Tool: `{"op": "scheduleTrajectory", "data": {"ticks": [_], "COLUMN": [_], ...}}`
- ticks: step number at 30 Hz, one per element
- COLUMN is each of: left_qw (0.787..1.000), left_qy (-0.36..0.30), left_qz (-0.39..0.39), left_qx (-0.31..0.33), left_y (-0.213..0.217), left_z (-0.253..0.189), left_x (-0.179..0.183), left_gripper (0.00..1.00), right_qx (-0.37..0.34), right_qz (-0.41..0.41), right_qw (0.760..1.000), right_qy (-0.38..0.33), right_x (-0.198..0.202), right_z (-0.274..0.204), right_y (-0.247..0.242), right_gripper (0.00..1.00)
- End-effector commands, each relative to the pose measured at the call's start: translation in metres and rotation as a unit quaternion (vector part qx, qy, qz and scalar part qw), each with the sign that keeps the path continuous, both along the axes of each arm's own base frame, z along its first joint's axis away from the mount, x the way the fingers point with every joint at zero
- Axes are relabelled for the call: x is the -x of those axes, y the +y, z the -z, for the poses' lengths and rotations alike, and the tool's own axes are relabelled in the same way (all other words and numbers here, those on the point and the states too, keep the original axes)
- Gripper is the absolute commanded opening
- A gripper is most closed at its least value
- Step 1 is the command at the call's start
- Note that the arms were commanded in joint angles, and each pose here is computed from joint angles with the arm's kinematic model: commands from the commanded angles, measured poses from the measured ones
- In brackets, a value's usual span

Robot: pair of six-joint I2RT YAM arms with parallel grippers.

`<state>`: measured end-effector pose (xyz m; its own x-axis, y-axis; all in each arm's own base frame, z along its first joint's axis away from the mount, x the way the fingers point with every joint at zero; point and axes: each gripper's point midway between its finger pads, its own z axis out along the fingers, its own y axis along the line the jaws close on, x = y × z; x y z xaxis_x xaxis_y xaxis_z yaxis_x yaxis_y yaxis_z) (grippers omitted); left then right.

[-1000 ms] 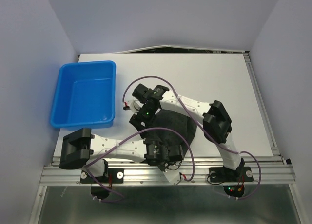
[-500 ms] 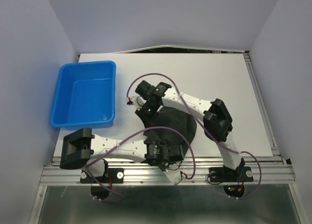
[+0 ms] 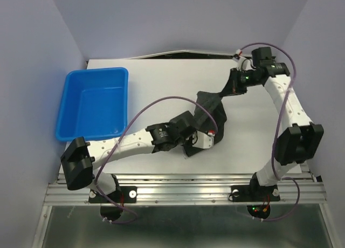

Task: Fold and stack the skirts
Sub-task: Flatten the skirt out

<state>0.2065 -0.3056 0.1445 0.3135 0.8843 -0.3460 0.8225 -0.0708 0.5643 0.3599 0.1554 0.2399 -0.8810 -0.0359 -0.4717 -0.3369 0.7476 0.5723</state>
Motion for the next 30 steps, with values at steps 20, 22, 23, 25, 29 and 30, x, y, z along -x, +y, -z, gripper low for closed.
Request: {"op": "scheduleTrajectory", "data": {"ticks": [20, 22, 23, 25, 29, 30], "left_qw": [0.944, 0.942, 0.941, 0.939, 0.939, 0.939], "left_qy": [0.254, 0.259, 0.258, 0.253, 0.247, 0.248], "left_qz": [-0.113, -0.121, -0.122, -0.131, -0.137, -0.139], "left_qx": [0.179, 0.179, 0.181, 0.194, 0.195, 0.192], "left_y": [0.012, 0.017, 0.017, 0.02, 0.028, 0.031], "left_z": [0.031, 0.041, 0.042, 0.044, 0.052, 0.058], "left_x": [-0.044, -0.043, -0.044, -0.047, -0.046, -0.044], "left_gripper": [0.38, 0.38, 0.38, 0.39, 0.4, 0.4], "right_qx": [-0.011, -0.021, -0.022, -0.022, -0.023, -0.024], "right_qz": [0.142, 0.139, 0.14, 0.142, 0.148, 0.148], "right_qw": [0.988, 0.989, 0.988, 0.988, 0.987, 0.987], "right_qy": [-0.051, -0.053, -0.056, -0.057, -0.056, -0.056], "right_x": [0.013, 0.011, 0.008, 0.004, 0.0, -0.002], "right_z": [0.017, 0.014, 0.013, 0.011, 0.009, 0.01], "right_y": [-0.061, -0.059, -0.059, -0.059, -0.06, -0.06], "right_gripper": [0.01, 0.01, 0.01, 0.01, 0.01, 0.01]}}
